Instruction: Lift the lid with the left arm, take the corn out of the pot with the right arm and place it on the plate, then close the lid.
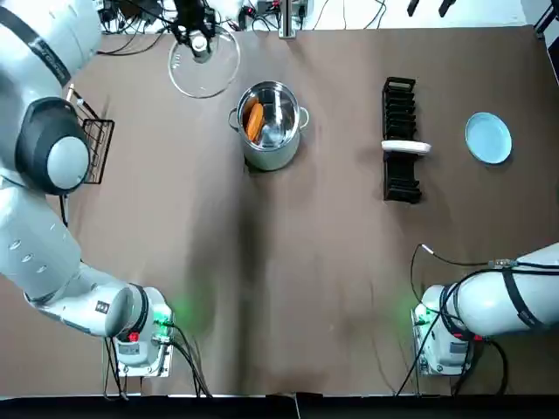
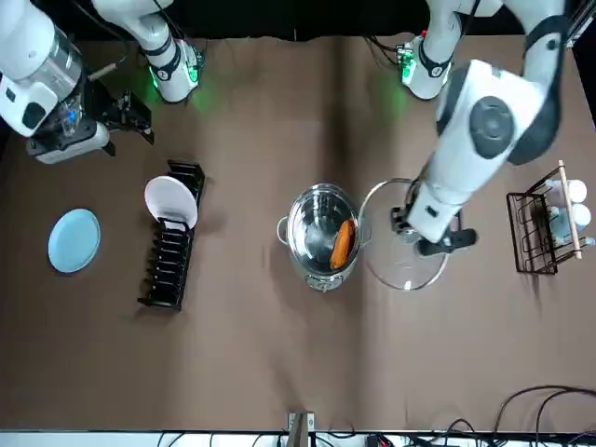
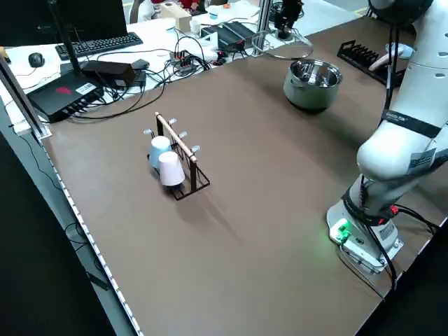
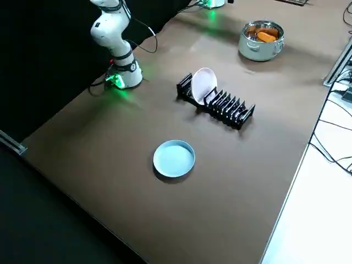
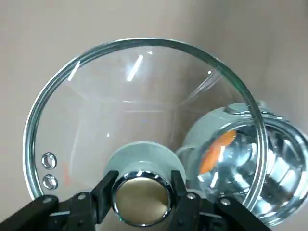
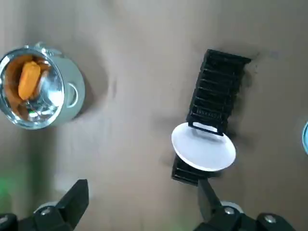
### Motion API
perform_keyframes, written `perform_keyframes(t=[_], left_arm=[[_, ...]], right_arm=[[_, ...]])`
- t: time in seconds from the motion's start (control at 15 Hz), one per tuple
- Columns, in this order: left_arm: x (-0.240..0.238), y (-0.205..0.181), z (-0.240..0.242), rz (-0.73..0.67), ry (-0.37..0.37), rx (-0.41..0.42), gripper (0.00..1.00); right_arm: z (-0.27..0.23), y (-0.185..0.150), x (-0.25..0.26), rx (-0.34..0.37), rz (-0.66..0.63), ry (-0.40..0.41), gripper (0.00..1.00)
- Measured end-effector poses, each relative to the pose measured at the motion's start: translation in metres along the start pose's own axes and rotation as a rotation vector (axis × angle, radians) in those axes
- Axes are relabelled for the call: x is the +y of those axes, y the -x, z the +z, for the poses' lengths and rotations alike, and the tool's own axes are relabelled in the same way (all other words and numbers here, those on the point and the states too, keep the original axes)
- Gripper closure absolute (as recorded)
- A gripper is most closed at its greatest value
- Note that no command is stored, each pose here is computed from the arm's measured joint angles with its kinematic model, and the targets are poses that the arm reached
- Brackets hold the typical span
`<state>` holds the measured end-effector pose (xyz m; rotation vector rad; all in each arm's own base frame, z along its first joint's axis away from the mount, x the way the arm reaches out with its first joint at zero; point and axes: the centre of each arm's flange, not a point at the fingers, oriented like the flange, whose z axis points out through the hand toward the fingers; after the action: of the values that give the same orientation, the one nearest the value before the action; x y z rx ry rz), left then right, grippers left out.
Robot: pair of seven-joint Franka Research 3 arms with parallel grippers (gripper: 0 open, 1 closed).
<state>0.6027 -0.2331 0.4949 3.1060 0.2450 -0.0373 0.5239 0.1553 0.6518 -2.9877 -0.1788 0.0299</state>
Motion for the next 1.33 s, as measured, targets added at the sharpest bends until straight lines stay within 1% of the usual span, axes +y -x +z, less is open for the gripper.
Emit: perform_keyframes(t=[0.13,0.33,0.4,0.53,0.67,0.87,0.93,1.07,1.13,1.33], left_arm=[[-0.024,-0.009,-0.004,0.024,-0.005,-0.009,0.49],[-0.054,-0.016,0.004,0.052,-0.026,-0.059,0.49],[-0.060,-0.018,0.007,0.057,-0.030,-0.069,0.49],[-0.076,-0.023,0.012,0.061,-0.031,-0.079,0.49],[-0.094,-0.029,0.016,0.058,-0.032,-0.089,0.49],[-0.113,-0.039,0.020,0.037,-0.026,-0.082,0.49],[-0.119,-0.043,0.023,0.026,-0.023,-0.075,0.49],[-0.130,-0.050,0.028,0.012,-0.019,-0.072,0.49],[-0.136,-0.055,0.033,0.008,-0.016,-0.069,0.49],[-0.137,-0.059,0.039,0.007,-0.012,-0.061,0.49]], right_arm=[[0.006,-0.004,-0.023,0.021,0.072,-0.006,0.00],[0.028,-0.017,-0.089,0.054,0.150,-0.023,0.00],[0.034,-0.022,-0.108,0.064,0.192,-0.031,0.00],[0.049,-0.038,-0.126,0.091,0.297,-0.051,0.00],[0.064,-0.061,-0.121,0.125,0.434,-0.073,0.00],[0.085,-0.090,-0.095,0.146,0.616,-0.085,0.00],[0.090,-0.100,-0.085,0.168,0.666,-0.099,0.00],[0.098,-0.119,-0.075,0.234,0.751,-0.147,0.00],[0.115,-0.132,-0.079,0.263,0.800,-0.175,0.00],[0.147,-0.142,-0.097,0.263,0.834,-0.190,0.00]])
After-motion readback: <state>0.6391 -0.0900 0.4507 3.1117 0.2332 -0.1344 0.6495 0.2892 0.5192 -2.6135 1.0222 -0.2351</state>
